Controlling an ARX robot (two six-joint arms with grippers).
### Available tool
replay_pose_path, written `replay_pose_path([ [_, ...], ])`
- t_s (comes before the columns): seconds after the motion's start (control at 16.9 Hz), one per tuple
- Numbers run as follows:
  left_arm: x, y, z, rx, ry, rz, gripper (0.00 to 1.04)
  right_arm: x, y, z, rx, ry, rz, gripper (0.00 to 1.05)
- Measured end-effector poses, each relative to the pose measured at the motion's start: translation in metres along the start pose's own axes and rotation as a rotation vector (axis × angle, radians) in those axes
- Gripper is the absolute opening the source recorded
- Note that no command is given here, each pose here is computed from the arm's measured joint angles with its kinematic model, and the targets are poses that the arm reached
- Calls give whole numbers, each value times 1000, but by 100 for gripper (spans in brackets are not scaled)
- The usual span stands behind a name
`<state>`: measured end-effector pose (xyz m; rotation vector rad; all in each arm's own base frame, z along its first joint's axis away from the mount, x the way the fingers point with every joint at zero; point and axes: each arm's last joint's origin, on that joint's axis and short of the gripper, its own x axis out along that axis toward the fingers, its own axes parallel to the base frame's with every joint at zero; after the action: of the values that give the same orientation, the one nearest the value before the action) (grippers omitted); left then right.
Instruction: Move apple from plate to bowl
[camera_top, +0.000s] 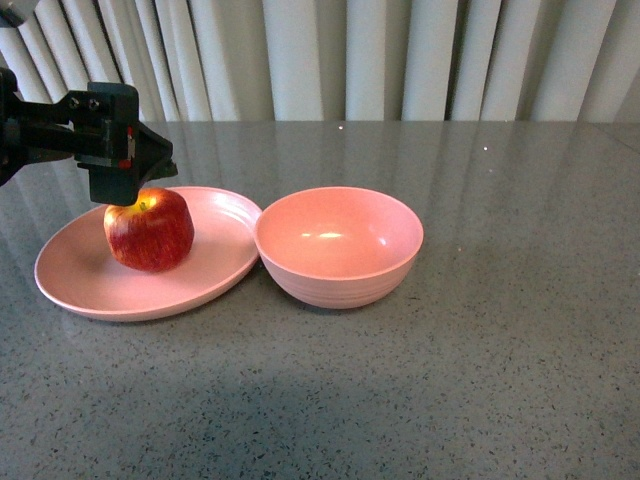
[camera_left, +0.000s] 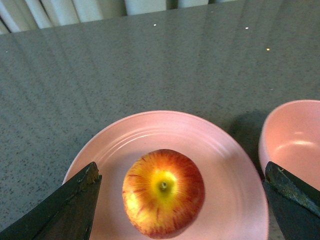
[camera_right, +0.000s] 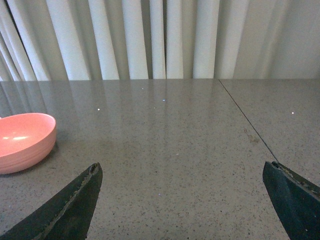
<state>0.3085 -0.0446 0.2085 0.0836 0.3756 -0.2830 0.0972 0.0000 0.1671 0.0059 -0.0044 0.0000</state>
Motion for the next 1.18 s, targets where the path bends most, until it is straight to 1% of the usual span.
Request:
replay_pose_path([
  [0.12,8,4,-1,-13,10,12,98,0,0,0,0,0,0,98],
  [0.3,20,9,-8,-44,49,23,98,0,0,0,0,0,0,98],
  [0.77,45,11,-35,-112,145,17,98,0,0,0,0,0,0,98],
  [1.01,51,12,-40,-121,161,13,98,0,0,0,0,0,0,98],
  [1.18,51,12,-39,-120,154,5,73,0,0,0,0,0,0,98],
])
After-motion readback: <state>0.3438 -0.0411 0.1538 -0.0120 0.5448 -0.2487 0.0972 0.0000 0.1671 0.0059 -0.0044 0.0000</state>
